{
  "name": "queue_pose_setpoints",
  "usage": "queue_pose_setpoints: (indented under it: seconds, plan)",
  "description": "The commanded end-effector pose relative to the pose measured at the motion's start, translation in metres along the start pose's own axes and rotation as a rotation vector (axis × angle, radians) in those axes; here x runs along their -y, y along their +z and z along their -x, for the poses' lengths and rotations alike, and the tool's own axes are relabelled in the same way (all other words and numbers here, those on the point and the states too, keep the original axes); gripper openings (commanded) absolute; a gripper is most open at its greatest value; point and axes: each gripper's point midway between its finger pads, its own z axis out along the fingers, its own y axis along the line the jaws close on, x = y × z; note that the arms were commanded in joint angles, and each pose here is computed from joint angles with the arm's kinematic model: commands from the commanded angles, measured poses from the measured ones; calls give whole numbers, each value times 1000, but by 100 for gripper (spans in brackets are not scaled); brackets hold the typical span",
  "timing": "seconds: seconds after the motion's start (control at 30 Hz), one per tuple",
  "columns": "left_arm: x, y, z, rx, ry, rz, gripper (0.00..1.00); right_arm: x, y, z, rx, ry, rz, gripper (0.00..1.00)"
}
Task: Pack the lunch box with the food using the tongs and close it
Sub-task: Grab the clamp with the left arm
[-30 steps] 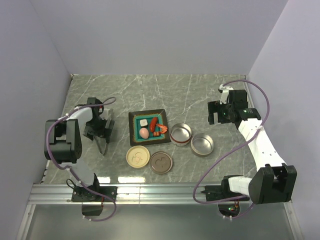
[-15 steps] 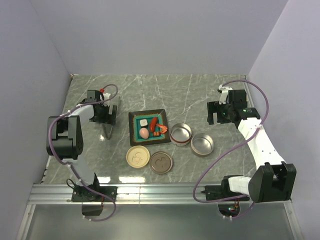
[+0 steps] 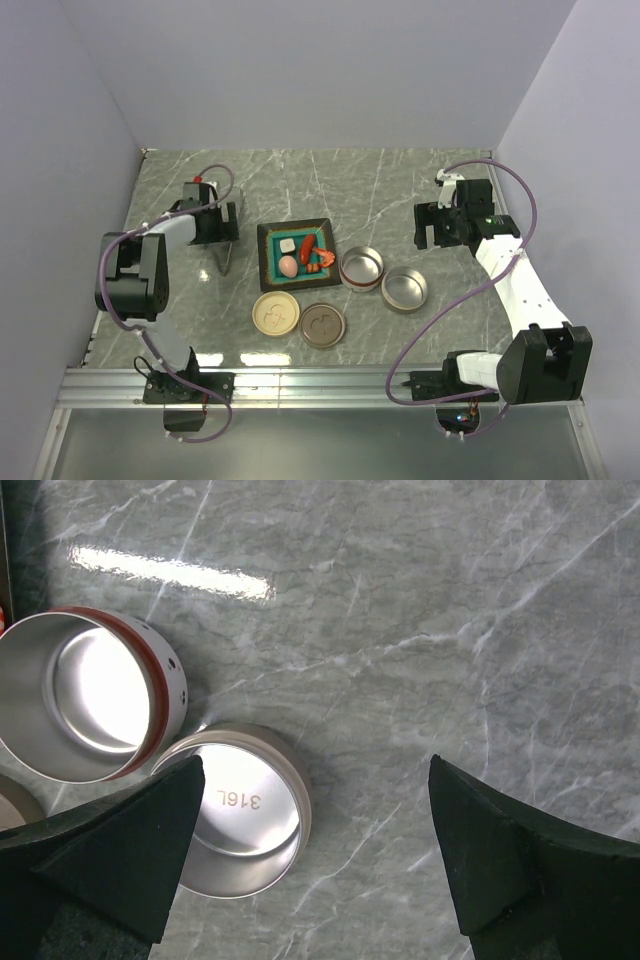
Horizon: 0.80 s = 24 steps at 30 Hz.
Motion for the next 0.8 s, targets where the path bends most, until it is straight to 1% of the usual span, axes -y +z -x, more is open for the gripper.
queue_pose_setpoints:
  seconds: [0.0,0.13,0.33,0.4,0.43,0.5,0.53,0.7,0.73,0.77]
  plan:
    - [5,2,1,21,-24,57,99,1,-5,18,50,-11,0,100]
    - [-8,15,-4,-23,-26,145,99,1,-5,18,45,-11,-2,100]
    - [-13,25,-10,-62,-23,178,99,-1,-3,15,43,-6,6,100]
    - [-14,27,-9,-68,-13,185,95,-2,-4,16,46,-3,11,100]
    - [-14,27,-7,-68,-12,184,88,-2,-4,17,52,-3,10,100]
    - [-14,25,-6,-74,10,182,81,-3,-6,19,66,0,14,100]
    - [-15,24,-5,-73,15,183,74,-3,-7,20,71,3,16,100]
    - [-15,11,6,-67,92,174,70,-9,-15,28,126,8,42,100]
    - [-14,8,6,-69,104,167,67,-14,-16,28,131,11,66,100]
    - [-12,6,9,-68,115,156,67,-16,-20,33,142,10,78,100]
